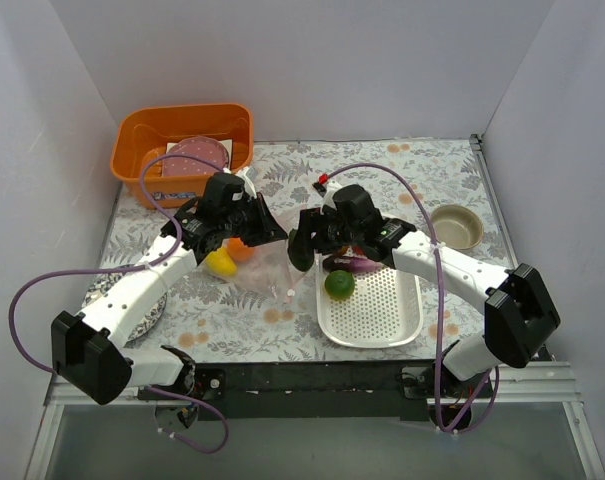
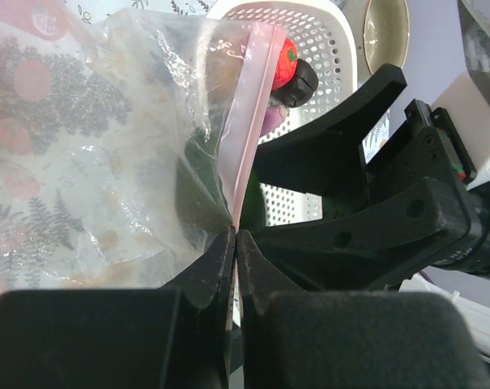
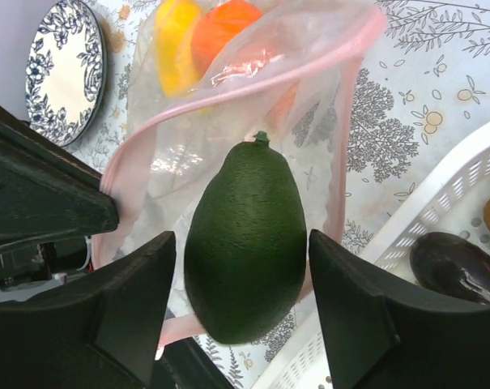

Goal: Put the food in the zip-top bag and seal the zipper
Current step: Place the fake fruit in the zipper food storage bag.

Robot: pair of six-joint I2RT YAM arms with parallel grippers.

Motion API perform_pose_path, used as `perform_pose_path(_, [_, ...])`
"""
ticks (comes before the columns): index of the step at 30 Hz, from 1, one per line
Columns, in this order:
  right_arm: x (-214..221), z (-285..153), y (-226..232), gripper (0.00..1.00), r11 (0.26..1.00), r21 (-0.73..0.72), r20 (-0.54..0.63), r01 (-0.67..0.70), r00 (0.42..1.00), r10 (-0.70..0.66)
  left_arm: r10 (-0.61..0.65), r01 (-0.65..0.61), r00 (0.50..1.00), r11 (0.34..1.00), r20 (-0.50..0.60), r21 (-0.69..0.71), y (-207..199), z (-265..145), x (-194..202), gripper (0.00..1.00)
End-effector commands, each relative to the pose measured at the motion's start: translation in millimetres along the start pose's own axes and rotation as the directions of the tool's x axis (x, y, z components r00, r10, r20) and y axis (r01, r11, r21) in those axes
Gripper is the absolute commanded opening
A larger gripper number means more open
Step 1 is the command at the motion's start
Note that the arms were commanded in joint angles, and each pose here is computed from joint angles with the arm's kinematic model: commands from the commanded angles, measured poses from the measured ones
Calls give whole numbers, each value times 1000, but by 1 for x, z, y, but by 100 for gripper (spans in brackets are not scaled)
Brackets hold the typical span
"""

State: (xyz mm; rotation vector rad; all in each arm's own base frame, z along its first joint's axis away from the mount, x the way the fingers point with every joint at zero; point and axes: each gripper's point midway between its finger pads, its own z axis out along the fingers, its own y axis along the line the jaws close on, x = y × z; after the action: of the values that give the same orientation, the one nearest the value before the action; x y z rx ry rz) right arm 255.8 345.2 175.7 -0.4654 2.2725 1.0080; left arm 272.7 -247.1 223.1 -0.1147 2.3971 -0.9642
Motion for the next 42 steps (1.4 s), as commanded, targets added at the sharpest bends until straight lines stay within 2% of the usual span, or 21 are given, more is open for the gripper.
perform_pose_path(1, [-21,-7,7,77,1000,6,75,16,997,-17,18,-21,998,999,66,50,-22,-20,-18,0])
perform_pose_path(3, [-23,-10,6,82,1000,15,89,13,996,-15,22,-26,998,998,64,49,-21,-20,-18,0])
perform_pose_path(9, [-32,-28,4,82,998,61,147,-4,989,-5,18,-20,998,999,52,43,-17,-18,-14,0])
perform_pose_path(13, [-36,-57,-20,82,978,204,219,-36,976,-10,16,-18,998,999,61,36,-16,-18,-14,0])
perform_pose_path(14, [-33,-65,-36,84,956,284,237,-70,971,0,18,-20,998,999,62,35,-15,-18,-15,0])
perform_pose_path(17, [-19,-83,-68,89,908,401,259,-121,966,14,19,-21,998,999,63,34,-15,-16,-16,0])
perform_pose_path(24, [3,-77,-131,89,818,556,135,-146,987,85,18,-20,999,999,47,42,-17,-12,-15,0])
perform_pose_path(31, [-41,-63,-169,89,783,610,117,-121,991,63,10,-12,998,999,54,39,-14,-16,-12,0])
perform_pose_path(34, [-53,-50,-172,89,792,602,102,-99,994,46,5,-7,999,999,54,37,-12,-16,-10,0])
perform_pose_path(37, [-60,-40,-182,89,773,628,74,-84,996,48,3,-5,999,999,49,40,-11,-15,-8,0])
perform_pose_path(39, [-49,-34,-195,89,745,664,11,-69,997,82,5,-7,999,999,49,42,-12,-15,-8,0])
perform_pose_path(42, [-48,-29,-198,88,733,677,-17,-61,995,98,10,-12,998,999,59,38,-12,-16,-10,0])
